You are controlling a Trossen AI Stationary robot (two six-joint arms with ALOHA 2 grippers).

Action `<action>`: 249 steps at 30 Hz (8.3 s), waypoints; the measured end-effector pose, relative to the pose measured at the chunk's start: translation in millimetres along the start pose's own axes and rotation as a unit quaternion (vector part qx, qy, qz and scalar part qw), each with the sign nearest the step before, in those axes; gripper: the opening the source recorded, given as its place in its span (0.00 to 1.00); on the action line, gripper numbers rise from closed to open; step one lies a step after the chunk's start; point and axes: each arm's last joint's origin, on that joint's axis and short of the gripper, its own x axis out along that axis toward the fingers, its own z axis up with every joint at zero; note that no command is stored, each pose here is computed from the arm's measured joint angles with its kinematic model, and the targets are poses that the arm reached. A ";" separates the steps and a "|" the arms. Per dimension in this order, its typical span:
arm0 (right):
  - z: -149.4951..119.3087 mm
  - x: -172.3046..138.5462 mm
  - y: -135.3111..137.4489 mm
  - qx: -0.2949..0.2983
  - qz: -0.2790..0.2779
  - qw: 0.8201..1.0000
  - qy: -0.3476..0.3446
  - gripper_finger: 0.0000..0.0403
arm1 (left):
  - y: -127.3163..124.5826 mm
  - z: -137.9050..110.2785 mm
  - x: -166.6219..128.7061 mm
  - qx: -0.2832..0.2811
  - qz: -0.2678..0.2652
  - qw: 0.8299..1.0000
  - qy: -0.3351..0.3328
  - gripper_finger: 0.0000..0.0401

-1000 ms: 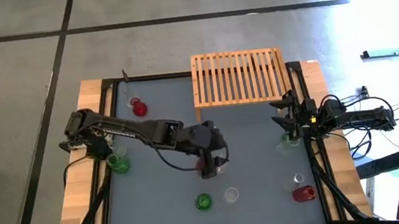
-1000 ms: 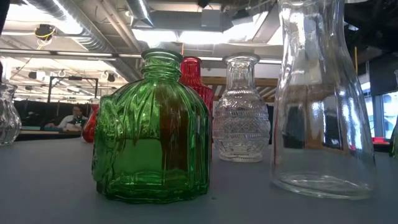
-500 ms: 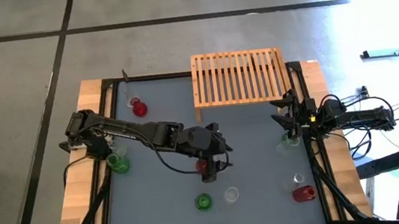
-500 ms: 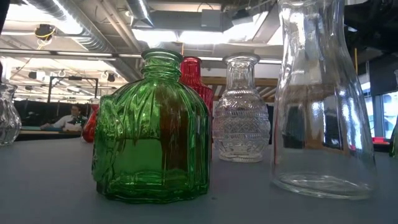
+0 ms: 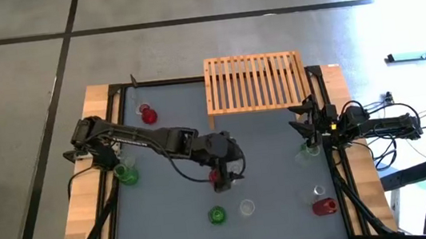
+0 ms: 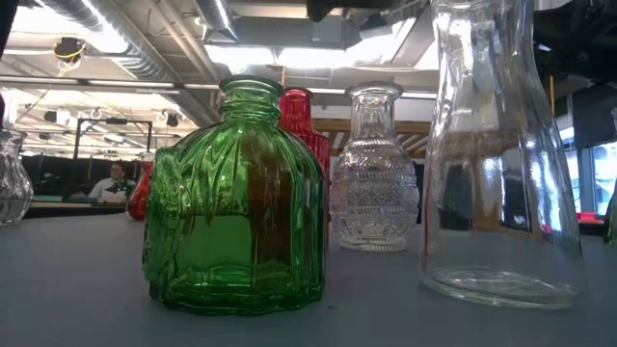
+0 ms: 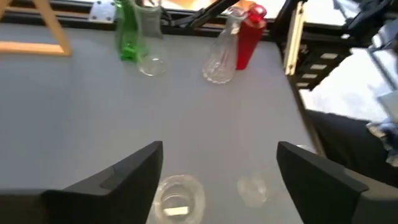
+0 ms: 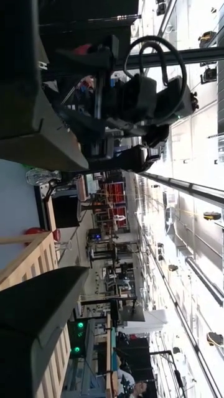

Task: Sort vases onto shelf
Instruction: Put the center white transparent vase onto the shelf aligned with the other white transparent vase, then put the bottom center transparent vase onto the shelf

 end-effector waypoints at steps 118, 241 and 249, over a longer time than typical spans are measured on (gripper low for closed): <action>-2.2 -0.4 -3.7 -0.028 -0.062 0.998 0.009 0.62 | 118.2 81.1 -99.2 0.011 0.227 0.969 0.093 0.57; -1.5 -0.5 -4.1 -0.023 -0.070 0.997 0.007 0.62 | -45.4 25.2 -46.8 0.056 0.081 0.995 0.005 0.71; 0.9 -0.3 -2.8 0.013 -0.048 0.999 -0.007 0.62 | -64.8 -12.8 -6.9 0.025 0.041 0.999 -0.026 0.71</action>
